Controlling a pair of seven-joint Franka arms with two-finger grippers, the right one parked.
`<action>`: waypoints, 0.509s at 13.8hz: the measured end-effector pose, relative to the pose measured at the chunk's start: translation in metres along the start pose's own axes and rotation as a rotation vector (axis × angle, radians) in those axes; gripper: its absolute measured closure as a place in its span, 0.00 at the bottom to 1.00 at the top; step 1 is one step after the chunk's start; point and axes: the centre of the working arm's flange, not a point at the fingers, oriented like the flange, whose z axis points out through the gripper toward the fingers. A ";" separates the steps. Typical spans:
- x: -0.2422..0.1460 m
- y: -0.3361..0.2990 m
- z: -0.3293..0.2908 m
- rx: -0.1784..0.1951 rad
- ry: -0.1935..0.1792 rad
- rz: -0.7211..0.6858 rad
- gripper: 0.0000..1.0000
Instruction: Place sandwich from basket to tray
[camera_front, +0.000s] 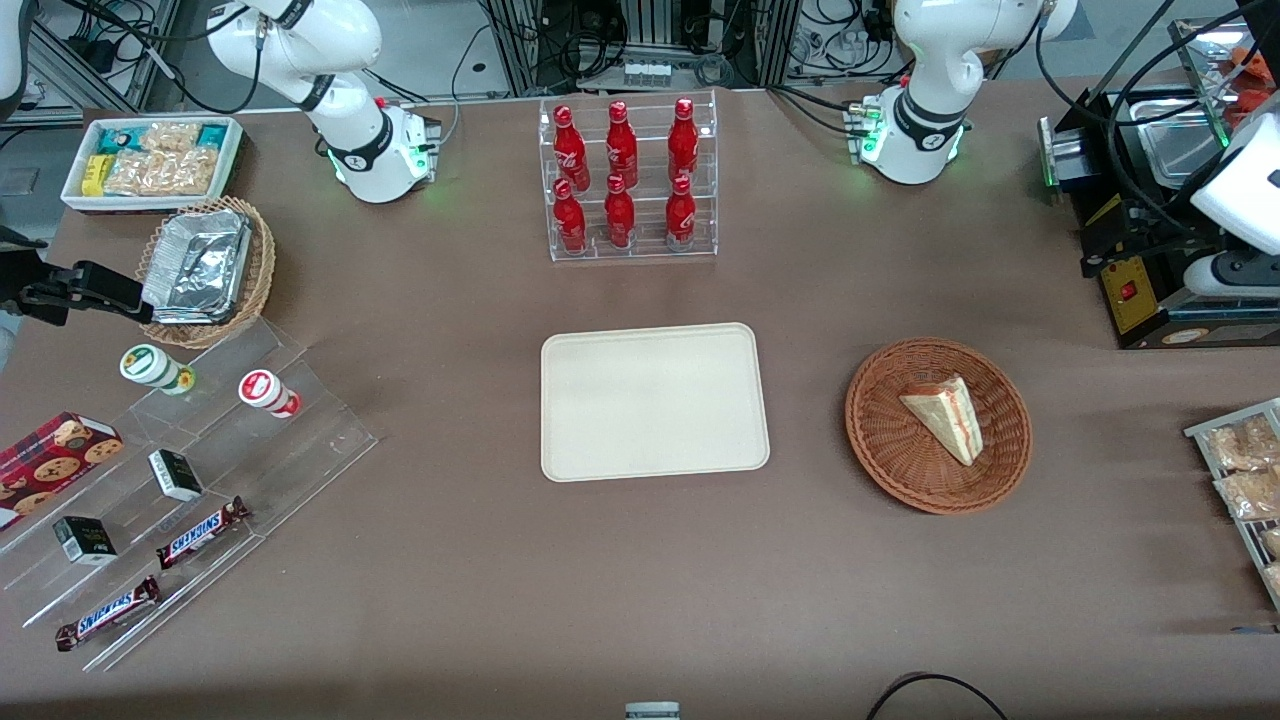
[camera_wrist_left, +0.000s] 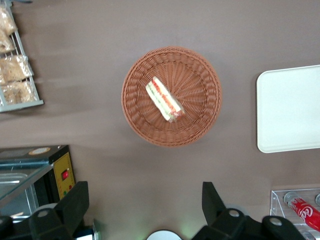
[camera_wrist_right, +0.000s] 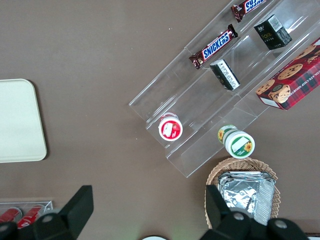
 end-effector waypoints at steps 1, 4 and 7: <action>-0.002 -0.002 -0.002 0.000 0.000 -0.004 0.00; -0.002 -0.001 -0.001 -0.001 -0.002 -0.010 0.00; 0.009 0.002 0.031 0.000 -0.005 -0.011 0.00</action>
